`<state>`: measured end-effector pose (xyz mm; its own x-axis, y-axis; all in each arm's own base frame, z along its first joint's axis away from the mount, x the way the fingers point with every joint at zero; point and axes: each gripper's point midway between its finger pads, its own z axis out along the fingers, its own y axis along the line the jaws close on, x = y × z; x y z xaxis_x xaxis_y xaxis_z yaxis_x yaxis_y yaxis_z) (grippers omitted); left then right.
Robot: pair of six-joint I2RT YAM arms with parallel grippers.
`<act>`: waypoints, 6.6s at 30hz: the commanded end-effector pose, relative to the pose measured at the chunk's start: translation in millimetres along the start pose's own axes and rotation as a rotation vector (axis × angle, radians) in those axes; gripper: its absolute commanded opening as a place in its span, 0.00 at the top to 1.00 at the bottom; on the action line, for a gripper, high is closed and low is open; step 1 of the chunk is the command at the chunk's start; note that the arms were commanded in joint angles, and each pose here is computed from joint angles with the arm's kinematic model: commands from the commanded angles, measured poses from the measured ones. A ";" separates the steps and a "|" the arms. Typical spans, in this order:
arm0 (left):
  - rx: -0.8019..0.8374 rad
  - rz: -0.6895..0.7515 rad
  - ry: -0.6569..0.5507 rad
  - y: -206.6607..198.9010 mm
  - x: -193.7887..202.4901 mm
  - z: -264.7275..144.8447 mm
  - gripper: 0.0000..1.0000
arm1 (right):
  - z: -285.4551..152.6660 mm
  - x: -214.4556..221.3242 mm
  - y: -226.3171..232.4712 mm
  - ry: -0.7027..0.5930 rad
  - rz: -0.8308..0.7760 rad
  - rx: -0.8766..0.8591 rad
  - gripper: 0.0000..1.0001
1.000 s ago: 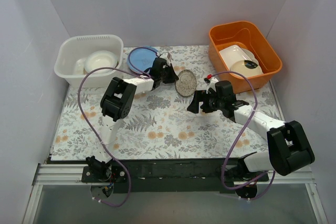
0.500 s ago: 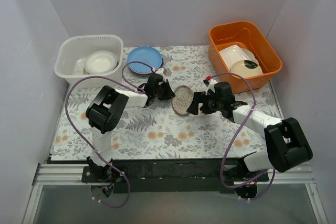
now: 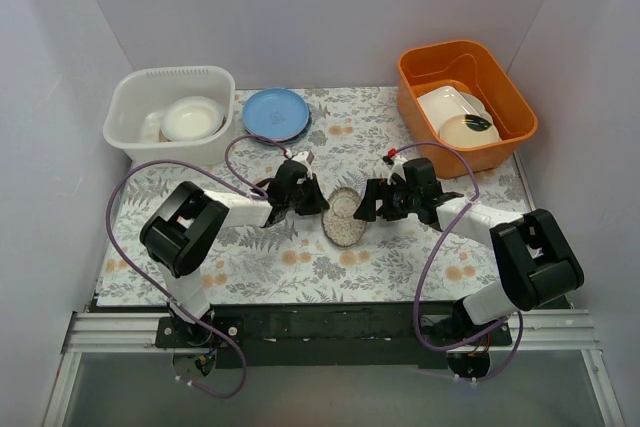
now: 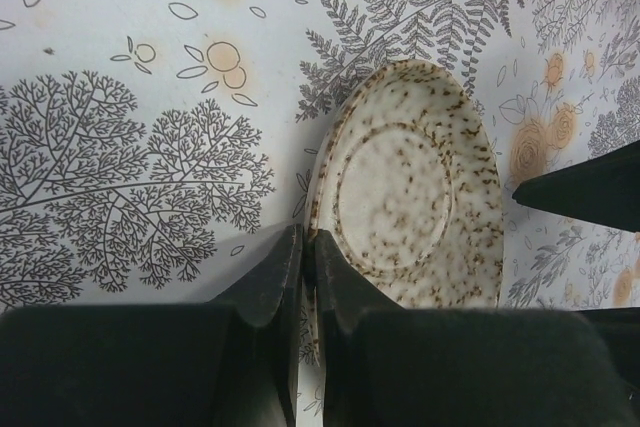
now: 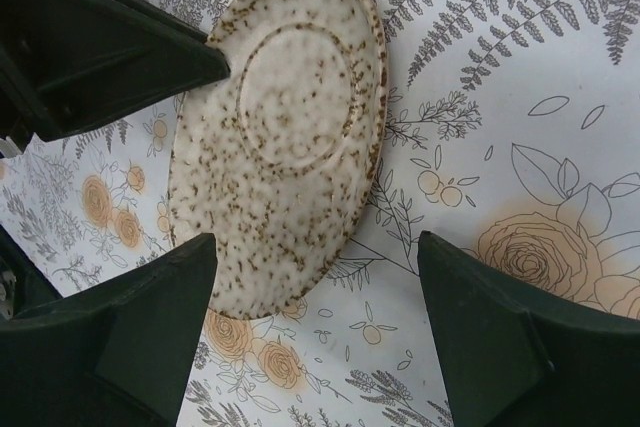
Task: Place the plates into the plastic bin on the countertop
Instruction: Pick up the plate from the corner of the board, then place the plate in the plastic bin.
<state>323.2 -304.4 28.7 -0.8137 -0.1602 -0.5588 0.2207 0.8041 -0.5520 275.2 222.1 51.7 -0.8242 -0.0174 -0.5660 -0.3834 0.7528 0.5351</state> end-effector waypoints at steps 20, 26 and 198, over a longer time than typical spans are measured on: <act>0.067 0.042 -0.068 -36.1 -29.3 -29.5 1.00 | -20.2 -21.5 10.9 -0.094 -0.043 0.003 0.11; 0.039 0.060 -0.091 -35.7 -39.6 -32.7 1.00 | -17.5 -27.3 17.5 -0.091 -0.058 -0.032 0.11; -0.697 -0.629 -0.698 320.9 -308.0 -215.5 1.00 | -14.7 -23.8 44.0 -0.045 -0.107 -0.124 0.10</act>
<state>523.9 116.1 135.9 -0.2020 -0.7647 -0.6119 -0.6358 0.5776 -0.5120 261.2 236.4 83.9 -0.7887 -0.0490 -0.6128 -0.4705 0.6897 0.5504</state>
